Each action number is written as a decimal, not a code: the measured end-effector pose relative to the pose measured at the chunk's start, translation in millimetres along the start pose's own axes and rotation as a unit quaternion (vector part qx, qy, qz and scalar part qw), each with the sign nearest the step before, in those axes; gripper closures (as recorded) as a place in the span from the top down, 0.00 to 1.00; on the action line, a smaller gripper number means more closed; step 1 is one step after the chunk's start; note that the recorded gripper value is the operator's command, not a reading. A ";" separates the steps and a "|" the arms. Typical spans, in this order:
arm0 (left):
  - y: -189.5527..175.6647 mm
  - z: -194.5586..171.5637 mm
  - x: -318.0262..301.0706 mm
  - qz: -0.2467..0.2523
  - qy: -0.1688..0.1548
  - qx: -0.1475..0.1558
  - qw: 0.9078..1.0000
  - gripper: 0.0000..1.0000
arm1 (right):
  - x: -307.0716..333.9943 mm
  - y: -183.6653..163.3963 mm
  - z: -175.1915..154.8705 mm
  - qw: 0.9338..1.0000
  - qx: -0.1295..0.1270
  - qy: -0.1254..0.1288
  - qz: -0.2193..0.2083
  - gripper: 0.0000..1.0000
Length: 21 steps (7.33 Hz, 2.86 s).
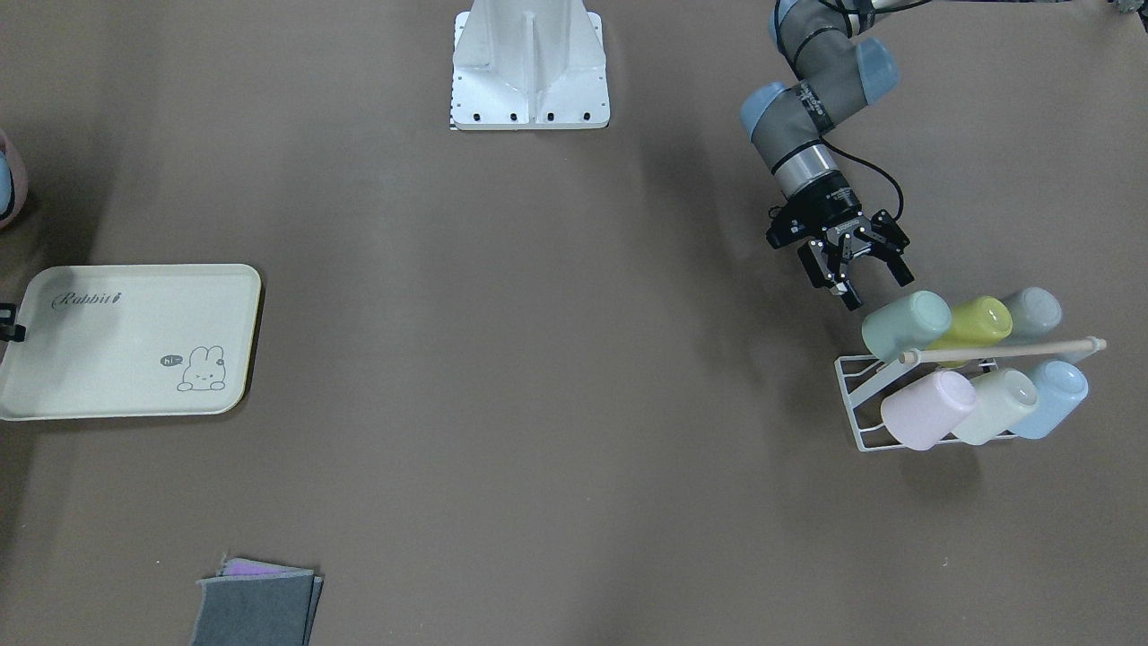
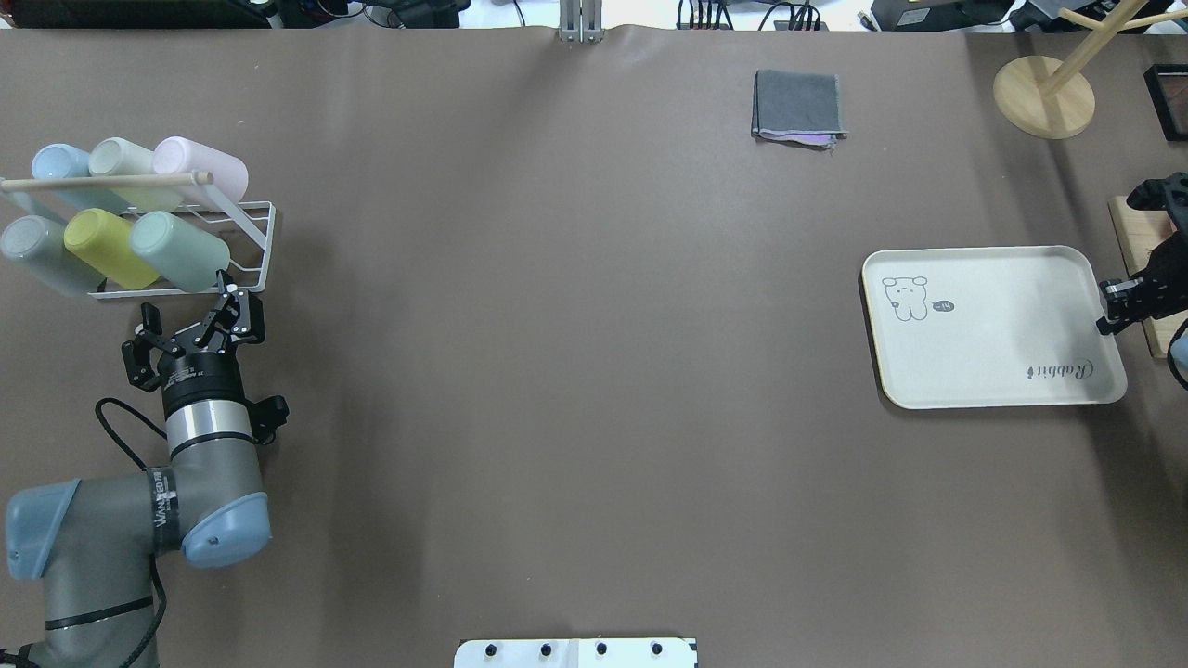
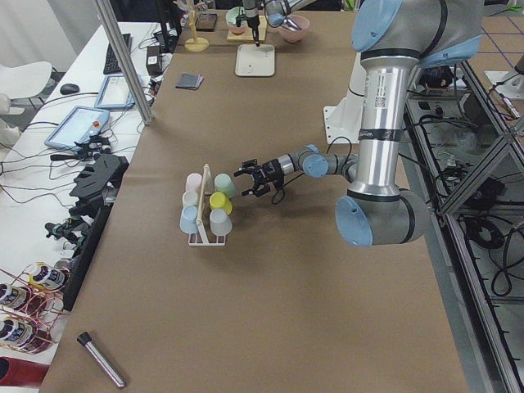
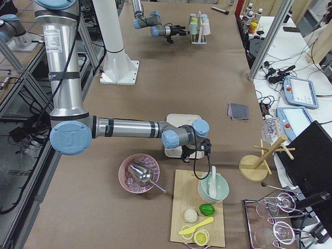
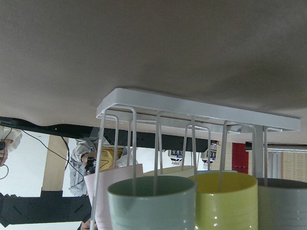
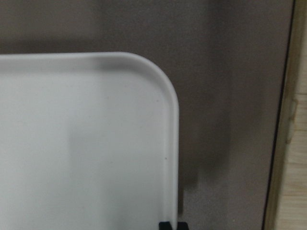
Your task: Pick up and place green cup on tray
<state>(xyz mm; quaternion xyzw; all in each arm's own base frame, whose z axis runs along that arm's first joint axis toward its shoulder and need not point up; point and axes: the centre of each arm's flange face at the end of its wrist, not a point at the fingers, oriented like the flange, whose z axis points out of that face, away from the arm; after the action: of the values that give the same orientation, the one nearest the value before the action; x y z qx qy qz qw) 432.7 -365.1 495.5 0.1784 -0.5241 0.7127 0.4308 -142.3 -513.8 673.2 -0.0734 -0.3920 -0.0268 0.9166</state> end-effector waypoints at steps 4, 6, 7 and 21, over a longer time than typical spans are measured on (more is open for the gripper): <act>1.7 26.7 -3.7 0.000 0.014 -0.023 1.000 0.98 | 18.5 -1.2 -36.1 0.997 0.007 -0.071 0.028 0.00; -4.6 34.4 -10.6 0.005 0.013 -0.035 0.999 0.98 | 20.5 -1.5 -53.2 0.994 0.009 -0.107 0.034 0.00; -9.2 38.6 -14.7 0.007 0.014 -0.040 0.999 0.98 | 20.7 -1.3 -62.3 0.991 0.010 -0.127 0.035 0.00; 49.5 36.2 -7.5 0.022 0.008 -0.052 0.998 0.10 | -388.9 -32.5 -67.4 0.990 -0.010 -0.138 -0.032 0.00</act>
<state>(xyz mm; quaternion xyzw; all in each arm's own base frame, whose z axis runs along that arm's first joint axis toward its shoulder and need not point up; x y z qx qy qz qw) 390.1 -404.9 474.8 0.1381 -0.5610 0.6952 0.4276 -366.4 -559.8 349.9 -0.0727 -0.5168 -0.0498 0.8516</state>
